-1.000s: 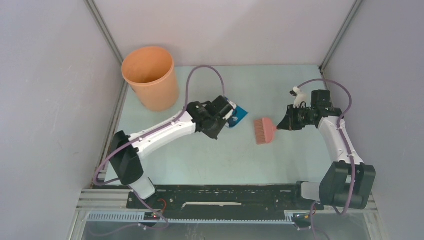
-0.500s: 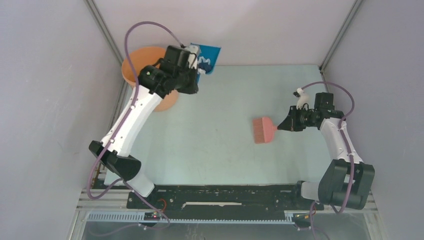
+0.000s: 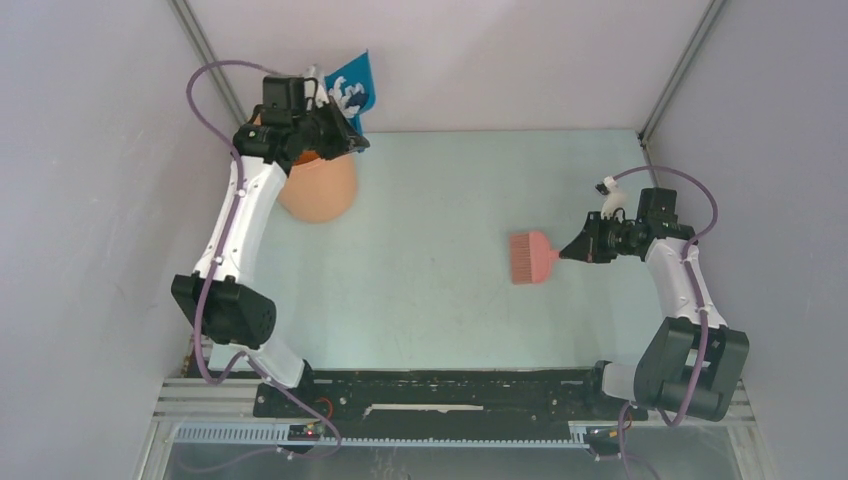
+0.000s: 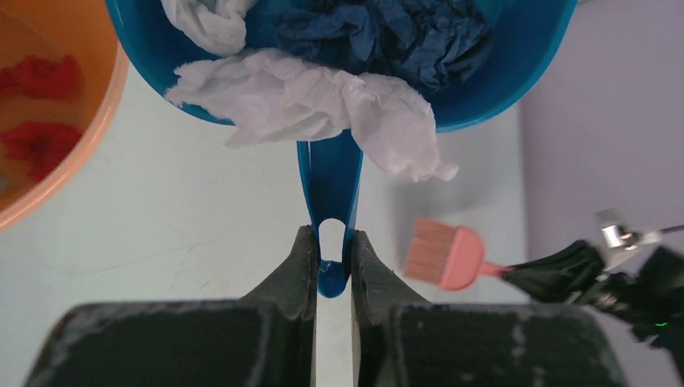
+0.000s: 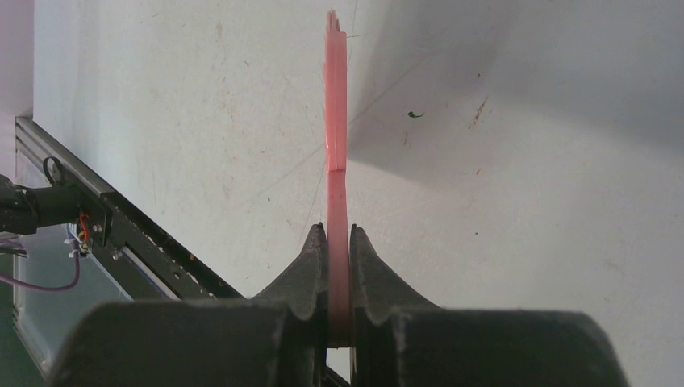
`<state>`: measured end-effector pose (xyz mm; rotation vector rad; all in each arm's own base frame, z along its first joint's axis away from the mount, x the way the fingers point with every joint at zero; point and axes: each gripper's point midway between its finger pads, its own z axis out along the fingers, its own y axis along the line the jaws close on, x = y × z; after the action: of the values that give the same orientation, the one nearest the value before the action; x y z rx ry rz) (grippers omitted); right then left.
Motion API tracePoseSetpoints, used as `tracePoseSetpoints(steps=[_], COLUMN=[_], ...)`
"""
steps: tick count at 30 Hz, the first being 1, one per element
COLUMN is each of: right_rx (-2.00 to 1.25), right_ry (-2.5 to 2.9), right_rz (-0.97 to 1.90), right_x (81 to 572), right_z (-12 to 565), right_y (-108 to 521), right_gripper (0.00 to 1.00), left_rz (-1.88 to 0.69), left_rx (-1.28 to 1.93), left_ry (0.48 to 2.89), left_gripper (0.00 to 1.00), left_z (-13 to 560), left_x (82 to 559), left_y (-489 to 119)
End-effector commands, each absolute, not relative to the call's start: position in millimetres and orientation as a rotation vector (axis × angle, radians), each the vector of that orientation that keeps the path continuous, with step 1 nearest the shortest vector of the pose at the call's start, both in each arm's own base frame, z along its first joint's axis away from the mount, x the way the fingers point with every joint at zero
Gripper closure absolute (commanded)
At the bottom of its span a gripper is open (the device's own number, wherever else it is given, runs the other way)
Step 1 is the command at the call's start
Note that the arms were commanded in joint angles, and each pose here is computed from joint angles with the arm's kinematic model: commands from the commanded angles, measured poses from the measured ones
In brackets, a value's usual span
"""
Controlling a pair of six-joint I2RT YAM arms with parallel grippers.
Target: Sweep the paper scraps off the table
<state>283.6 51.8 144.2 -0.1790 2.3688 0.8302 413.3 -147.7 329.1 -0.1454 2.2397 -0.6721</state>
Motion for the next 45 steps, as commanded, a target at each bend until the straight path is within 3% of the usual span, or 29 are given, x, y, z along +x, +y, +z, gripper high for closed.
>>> tracePoseSetpoints(steps=[1,7,21,36,45], right_rx=[-0.236,-0.235,-0.232,-0.228,-0.232], right_ry=[2.32,2.33,2.346,2.356,2.353], right_rz=[0.822,0.817,0.826,0.829,0.827], right_x=[287,287,287,286,286], right_z=[152,149,146,144,145], right_y=[54,53,53,53,53], right_gripper=[1.0,1.0,1.0,1.0,1.0], left_rz=[-1.137,-1.429,-2.053,-2.037,-1.897], left_rx=[-0.25,-0.472,-0.545,-0.503,-0.411], left_ry=[1.97,1.525,0.929,1.003,1.264], left_gripper=[0.99,1.0,1.0,1.0,0.99], left_z=[383,422,454,441,421], left_x=[428,432,404,403,395], left_y=[-163,-121,-81,-91,-129])
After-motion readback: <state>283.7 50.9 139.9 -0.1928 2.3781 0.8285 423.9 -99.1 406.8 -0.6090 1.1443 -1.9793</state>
